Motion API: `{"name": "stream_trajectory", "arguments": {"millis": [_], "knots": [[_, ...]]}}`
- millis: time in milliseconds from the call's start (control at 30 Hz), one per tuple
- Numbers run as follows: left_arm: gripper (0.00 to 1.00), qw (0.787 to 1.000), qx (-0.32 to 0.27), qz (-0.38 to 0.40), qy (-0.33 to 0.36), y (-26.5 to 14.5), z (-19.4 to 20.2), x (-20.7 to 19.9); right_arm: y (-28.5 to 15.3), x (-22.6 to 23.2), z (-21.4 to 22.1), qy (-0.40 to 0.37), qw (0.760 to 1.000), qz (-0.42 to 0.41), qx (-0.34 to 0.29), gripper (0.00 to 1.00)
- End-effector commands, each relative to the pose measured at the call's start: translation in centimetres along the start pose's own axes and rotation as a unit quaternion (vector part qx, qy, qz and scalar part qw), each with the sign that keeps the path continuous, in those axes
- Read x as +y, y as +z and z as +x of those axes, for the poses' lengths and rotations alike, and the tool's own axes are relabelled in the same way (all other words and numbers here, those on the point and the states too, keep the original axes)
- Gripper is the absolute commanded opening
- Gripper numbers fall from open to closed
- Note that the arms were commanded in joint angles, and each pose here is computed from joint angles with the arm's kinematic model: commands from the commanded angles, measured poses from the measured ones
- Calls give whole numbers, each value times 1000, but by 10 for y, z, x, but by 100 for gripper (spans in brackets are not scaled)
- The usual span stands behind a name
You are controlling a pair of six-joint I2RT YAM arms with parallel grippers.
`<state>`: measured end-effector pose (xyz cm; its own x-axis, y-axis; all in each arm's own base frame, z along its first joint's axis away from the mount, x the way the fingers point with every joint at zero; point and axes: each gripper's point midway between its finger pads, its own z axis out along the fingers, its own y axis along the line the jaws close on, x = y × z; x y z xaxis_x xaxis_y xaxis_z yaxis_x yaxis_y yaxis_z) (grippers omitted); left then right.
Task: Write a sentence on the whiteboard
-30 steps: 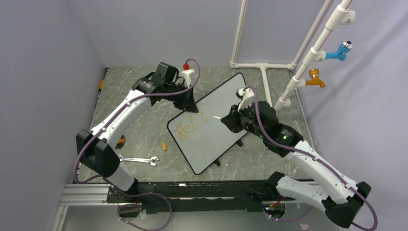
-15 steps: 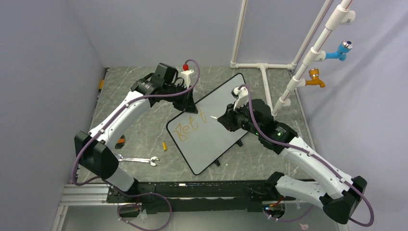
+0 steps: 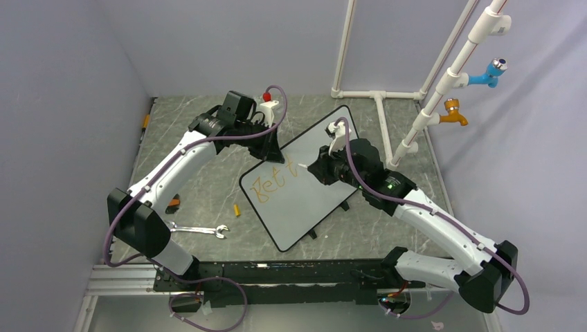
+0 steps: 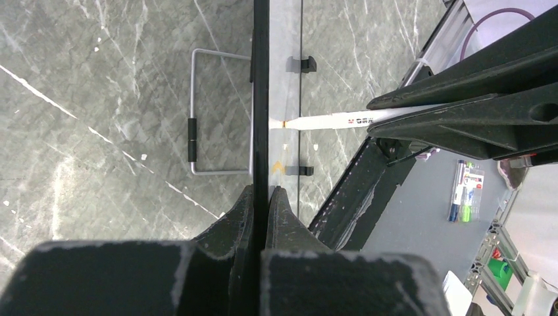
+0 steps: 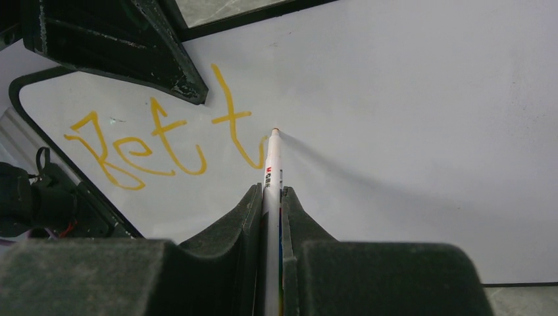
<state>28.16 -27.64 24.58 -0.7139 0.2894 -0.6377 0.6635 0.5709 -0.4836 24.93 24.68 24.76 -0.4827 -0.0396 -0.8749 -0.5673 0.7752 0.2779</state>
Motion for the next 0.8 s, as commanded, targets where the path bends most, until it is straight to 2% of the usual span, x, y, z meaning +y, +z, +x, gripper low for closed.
{"name": "stream_trajectory", "arguments": {"millis": [0, 333, 567, 767], "knots": [[0, 993, -27, -98, 67, -8, -13, 40, 3, -2, -29, 2, 999, 15, -49, 0], [0, 993, -33, -95, 66, -11, -15, 39, 3, -23, -31, -7, 996, 75, -49, 0], [0, 993, -32, -96, 67, -11, -14, 39, 8, -7, -42, -19, 998, 36, -50, 0], [0, 993, -32, -95, 68, -11, -14, 38, 13, 3, -35, -16, 999, 5, -36, 0]]}}
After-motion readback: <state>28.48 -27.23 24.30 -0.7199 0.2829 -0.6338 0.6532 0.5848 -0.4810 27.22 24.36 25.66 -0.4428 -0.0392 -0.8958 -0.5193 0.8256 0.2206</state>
